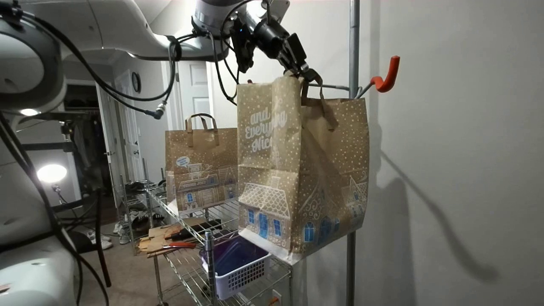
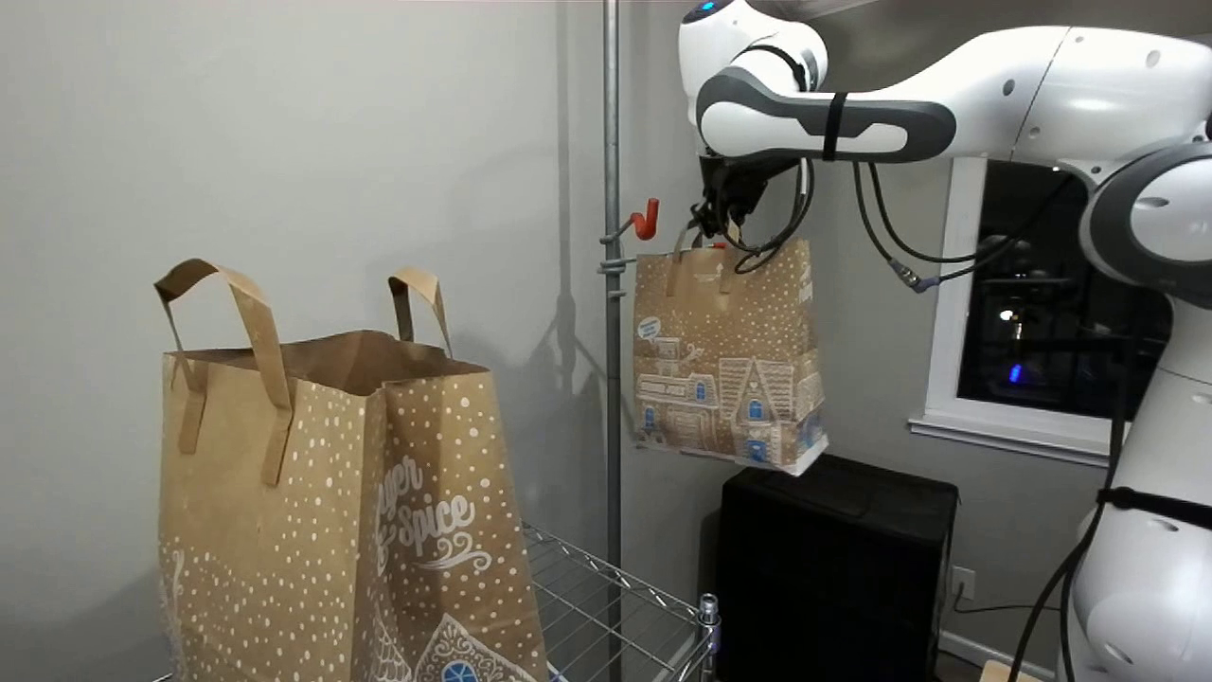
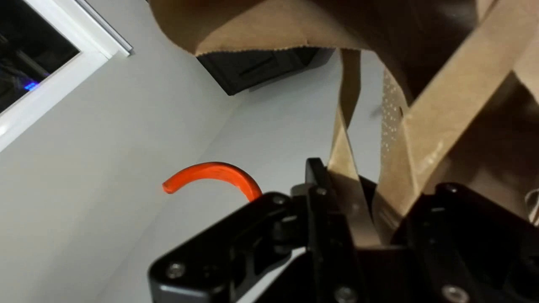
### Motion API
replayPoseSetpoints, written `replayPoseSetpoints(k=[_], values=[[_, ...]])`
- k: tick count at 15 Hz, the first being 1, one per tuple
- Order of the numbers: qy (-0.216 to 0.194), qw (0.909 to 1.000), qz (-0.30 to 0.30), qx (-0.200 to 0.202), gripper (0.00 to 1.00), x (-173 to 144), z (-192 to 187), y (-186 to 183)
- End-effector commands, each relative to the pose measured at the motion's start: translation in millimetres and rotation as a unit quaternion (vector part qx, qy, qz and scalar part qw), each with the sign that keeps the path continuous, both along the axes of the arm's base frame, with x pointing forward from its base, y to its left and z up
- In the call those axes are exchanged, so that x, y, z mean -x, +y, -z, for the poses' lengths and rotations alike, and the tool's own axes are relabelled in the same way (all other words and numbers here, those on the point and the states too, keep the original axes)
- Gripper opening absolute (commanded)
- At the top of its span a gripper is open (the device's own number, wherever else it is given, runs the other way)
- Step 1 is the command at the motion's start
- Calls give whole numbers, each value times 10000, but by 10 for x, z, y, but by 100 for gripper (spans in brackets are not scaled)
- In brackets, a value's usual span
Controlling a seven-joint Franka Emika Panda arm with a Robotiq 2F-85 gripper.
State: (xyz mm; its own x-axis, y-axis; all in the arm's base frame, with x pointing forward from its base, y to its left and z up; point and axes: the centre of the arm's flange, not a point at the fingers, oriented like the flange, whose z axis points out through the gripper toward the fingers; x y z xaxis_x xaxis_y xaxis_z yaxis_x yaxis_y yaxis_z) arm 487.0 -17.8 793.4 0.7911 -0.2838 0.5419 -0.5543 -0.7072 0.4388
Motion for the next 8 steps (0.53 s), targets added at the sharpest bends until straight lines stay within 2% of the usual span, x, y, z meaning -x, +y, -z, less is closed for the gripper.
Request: replayPoseSetpoints(k=[1,3,5,8], values=[[-421,9990,119,-116,6,186,71,-30],[-501,9979,230,-348,6,261,28,-98],[-578,9966,68,-575,6,364,-79,-91],[-801,9941,-16,-738,6,429,-224,-48]])
